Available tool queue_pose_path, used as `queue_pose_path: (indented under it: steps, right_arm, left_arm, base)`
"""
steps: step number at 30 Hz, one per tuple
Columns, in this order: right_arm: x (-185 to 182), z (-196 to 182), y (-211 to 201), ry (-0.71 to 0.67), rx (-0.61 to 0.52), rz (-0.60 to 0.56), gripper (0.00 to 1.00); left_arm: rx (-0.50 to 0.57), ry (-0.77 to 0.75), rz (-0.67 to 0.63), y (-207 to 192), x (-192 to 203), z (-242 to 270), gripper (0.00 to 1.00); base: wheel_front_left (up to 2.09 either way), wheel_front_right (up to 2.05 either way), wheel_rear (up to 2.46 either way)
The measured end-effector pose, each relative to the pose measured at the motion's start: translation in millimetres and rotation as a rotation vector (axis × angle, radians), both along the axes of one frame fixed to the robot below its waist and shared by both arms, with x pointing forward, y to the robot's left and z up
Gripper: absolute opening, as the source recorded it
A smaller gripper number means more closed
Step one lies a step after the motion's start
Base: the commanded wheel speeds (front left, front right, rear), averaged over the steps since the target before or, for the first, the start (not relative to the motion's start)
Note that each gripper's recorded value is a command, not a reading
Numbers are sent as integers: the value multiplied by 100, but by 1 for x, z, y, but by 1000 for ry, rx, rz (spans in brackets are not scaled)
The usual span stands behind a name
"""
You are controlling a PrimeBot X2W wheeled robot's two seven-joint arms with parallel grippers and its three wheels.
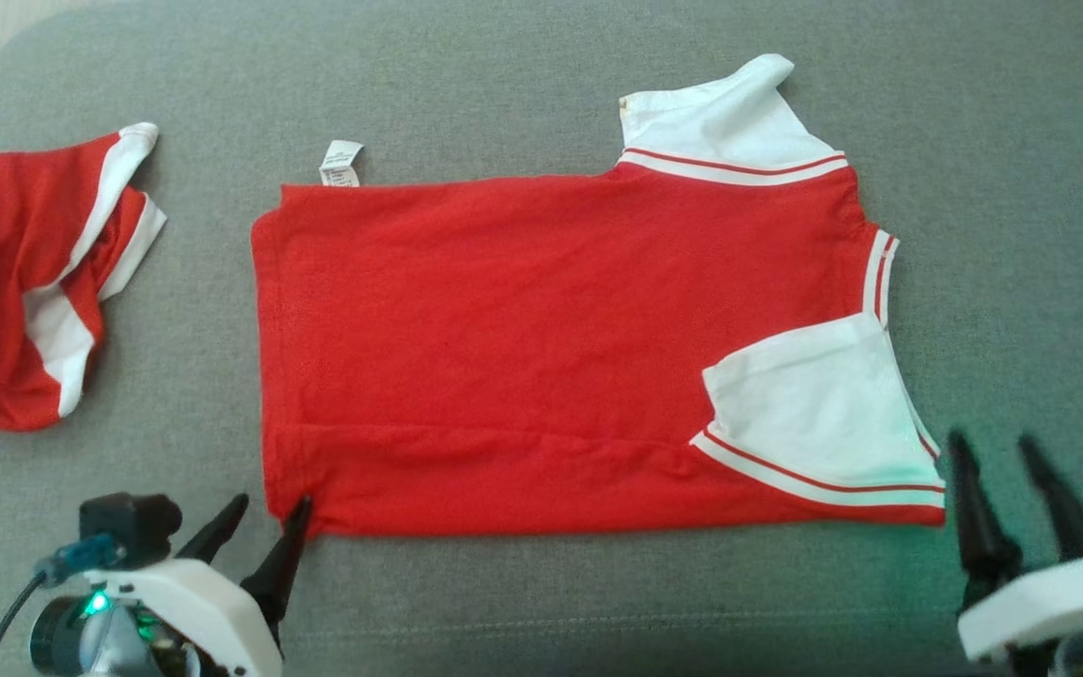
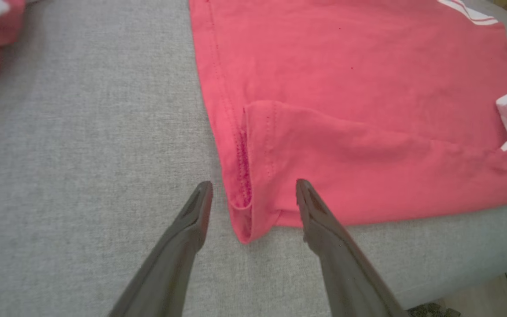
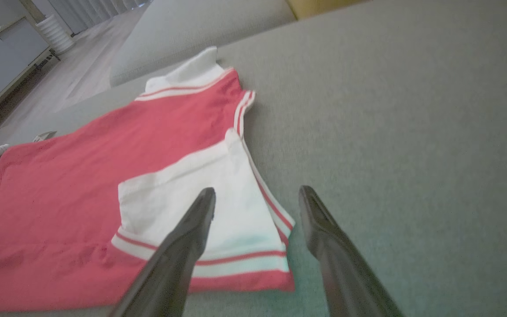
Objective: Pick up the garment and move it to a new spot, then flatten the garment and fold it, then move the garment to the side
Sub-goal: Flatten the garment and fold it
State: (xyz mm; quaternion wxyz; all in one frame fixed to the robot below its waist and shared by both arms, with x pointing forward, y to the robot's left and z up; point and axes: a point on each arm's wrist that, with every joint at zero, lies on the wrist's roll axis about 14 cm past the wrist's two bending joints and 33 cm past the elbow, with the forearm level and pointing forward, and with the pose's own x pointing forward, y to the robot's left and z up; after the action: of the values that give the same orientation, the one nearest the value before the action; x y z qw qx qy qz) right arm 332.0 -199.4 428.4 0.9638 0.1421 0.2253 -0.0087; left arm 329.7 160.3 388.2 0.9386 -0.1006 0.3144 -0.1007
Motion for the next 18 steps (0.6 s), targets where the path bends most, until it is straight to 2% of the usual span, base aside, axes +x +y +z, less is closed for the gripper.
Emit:
queue_pose_path:
  steps: [3,7,10,18]
  right_arm:
    - [22,32,0,-148,-79,15,100]
    - [39,69,8,-299,-144,42,100]
    - [44,80,13,-342,-157,58,100]
    - [51,91,18,-378,-167,72,100]
  left_arm:
    - [9,-59,50,5,6,9,100]
    - [47,-250,121,13,24,42,100]
    - [67,-399,137,12,40,71,100]
    - [83,-604,139,7,62,116,100]
  base:
    - [0,0,0]
    - [0,0,0]
    - [0,0,0]
    - [0,0,0]
